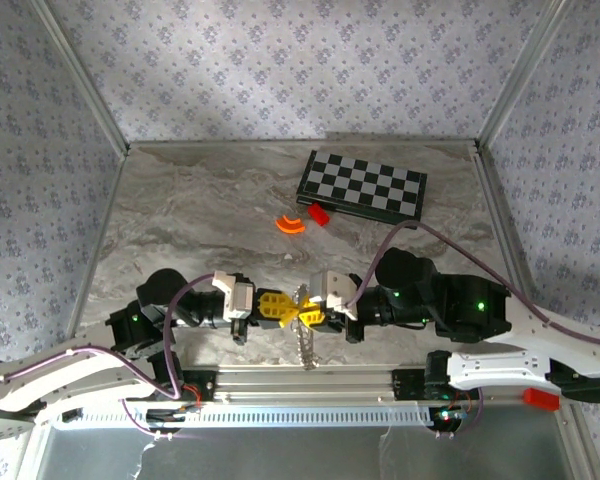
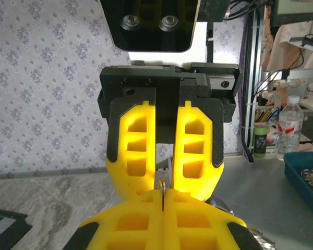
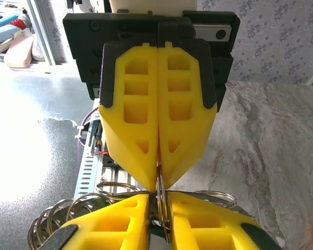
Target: Put the keys on the keyring
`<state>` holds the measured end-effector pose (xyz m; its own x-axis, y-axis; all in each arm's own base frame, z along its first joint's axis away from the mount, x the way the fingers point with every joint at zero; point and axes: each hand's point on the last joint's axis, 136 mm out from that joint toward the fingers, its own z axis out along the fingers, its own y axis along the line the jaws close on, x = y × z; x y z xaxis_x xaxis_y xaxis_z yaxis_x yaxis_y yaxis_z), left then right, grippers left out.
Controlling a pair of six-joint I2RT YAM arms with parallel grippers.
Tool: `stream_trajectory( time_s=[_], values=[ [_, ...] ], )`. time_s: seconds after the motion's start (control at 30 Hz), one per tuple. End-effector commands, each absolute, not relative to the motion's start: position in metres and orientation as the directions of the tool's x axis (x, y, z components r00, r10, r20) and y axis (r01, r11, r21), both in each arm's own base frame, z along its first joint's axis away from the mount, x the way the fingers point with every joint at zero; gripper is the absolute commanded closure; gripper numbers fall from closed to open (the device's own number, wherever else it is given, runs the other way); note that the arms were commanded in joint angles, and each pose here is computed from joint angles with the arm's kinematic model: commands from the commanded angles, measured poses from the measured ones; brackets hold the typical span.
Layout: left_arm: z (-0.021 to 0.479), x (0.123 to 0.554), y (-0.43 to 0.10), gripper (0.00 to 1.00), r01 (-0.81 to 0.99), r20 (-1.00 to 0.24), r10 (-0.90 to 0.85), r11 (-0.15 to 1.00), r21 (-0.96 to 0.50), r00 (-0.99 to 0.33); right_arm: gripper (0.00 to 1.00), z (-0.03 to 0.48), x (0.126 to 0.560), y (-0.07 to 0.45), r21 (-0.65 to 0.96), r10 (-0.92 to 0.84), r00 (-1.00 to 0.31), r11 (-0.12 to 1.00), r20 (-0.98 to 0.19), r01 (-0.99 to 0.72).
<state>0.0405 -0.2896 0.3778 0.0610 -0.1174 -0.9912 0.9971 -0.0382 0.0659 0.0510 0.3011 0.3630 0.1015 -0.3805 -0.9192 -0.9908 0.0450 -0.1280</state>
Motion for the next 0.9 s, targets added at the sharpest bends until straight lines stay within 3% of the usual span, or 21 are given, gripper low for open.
stream_trajectory(
  time_s=[0.0,0.2,0.67,0.87],
  values=[
    [0.413,0.03,-0.281,1.0,0.993,-0.962,-0.262,-0.076,0.094,0.071,0.77,0.369,0.05,0.302,-0.115,-0.348,0.091,0.049,-0.933,-0.992],
    [0.415,0.031,-0.278,1.0,0.993,-0.961,-0.266,-0.069,0.091,0.07,0.67,0.386,0.05,0.29,-0.121,-0.278,0.095,0.078,-0.956,-0.99],
    [0.419,0.031,-0.278,1.0,0.993,-0.961,-0.266,-0.066,0.094,0.073,0.64,0.366,0.046,0.291,-0.09,-0.274,0.07,0.059,-0.959,-0.994],
    [0.42,0.03,-0.278,1.0,0.993,-0.962,-0.265,-0.072,0.093,0.071,0.78,0.364,0.046,0.291,-0.087,-0.256,0.069,0.062,-0.964,-0.994]
  ],
)
